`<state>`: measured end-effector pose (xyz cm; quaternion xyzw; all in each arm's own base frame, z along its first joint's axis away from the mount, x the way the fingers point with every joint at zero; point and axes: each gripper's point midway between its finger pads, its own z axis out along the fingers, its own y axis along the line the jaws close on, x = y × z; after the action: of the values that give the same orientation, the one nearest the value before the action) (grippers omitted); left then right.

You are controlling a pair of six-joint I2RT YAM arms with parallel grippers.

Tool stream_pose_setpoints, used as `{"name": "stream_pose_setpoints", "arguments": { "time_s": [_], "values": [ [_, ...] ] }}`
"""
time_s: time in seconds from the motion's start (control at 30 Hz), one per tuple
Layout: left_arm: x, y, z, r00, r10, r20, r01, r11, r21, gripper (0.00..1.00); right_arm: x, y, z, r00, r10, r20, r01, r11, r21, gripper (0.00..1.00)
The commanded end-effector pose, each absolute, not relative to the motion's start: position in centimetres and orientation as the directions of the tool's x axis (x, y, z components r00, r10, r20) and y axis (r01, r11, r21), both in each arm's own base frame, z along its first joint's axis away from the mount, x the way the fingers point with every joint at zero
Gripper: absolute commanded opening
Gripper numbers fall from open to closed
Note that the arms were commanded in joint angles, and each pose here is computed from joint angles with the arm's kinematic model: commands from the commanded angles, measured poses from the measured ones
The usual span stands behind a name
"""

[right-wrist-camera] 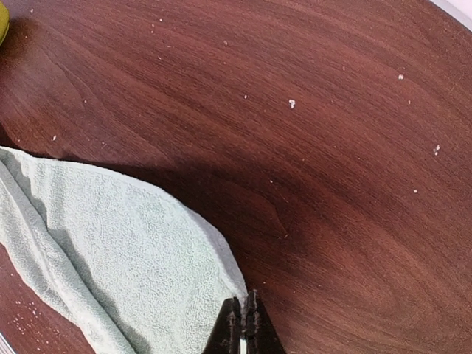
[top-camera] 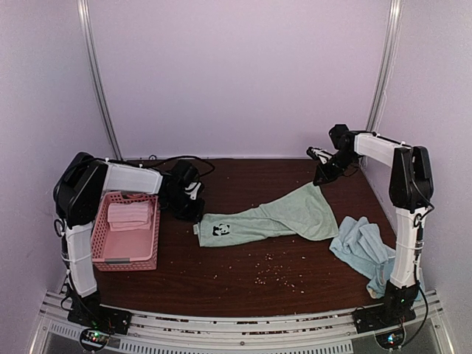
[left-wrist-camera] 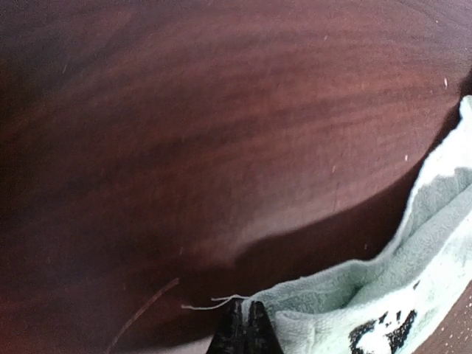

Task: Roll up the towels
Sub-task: Flatten out the towel at the center of the board.

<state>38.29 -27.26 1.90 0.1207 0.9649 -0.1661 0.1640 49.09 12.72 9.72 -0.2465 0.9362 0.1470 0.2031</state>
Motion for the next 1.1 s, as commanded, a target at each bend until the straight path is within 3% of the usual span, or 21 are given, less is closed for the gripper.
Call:
{"name": "stream_pose_setpoints", "arguments": {
  "time_s": [0.0,0.1,0.23,0.33,0.43,0.7,0.97,1.07],
  "values": [
    [40.4,-27.7,2.3,-0.893,0.221,-0.392,0.331,0.913,-0.240,0.00,49.7,13.2,9.1,-0.799,-0.399,-0.449,-0.523,0.830,0.193,0.00],
    [43.4,-27.2,7.8,-0.830,0.233,-0.507,0.357,0.920,-0.160,0.00,52.2,12.6,12.7,-0.769,-0.364,-0.525,-0.513,0.842,0.168,0.00],
    [47.2,-24.0,20.5,-0.665,0.170,-0.727,0.303,0.951,-0.055,0.00,55.9,10.4,22.1,-0.664,-0.260,-0.701,-0.479,0.868,0.131,0.00],
    [47.1,-21.9,28.7,-0.513,0.126,-0.849,0.273,0.962,-0.023,0.00,56.2,9.0,28.7,-0.560,-0.185,-0.808,-0.478,0.868,0.133,0.00],
    [44.9,-21.1,33.6,-0.414,0.099,-0.905,0.302,0.953,-0.035,0.00,54.2,9.2,33.6,-0.474,-0.149,-0.868,-0.529,0.836,0.146,0.00],
    [37.4,-17.8,38.6,-0.253,0.057,-0.966,0.356,0.934,-0.038,0.00,45.3,11.1,38.2,-0.332,-0.157,-0.930,-0.657,0.746,0.109,0.00],
    [29.2,-16.3,40.5,-0.169,0.012,-0.986,0.491,0.868,-0.073,0.00,32.0,12.7,37.2,-0.208,-0.267,-0.941,-0.783,0.622,-0.003,0.00],
    [27.1,-15.8,39.7,-0.176,-0.022,-0.984,0.513,0.851,-0.111,0.00,28.4,12.4,36.7,-0.164,-0.276,-0.947,-0.771,0.635,-0.051,0.00]
  ]
}}
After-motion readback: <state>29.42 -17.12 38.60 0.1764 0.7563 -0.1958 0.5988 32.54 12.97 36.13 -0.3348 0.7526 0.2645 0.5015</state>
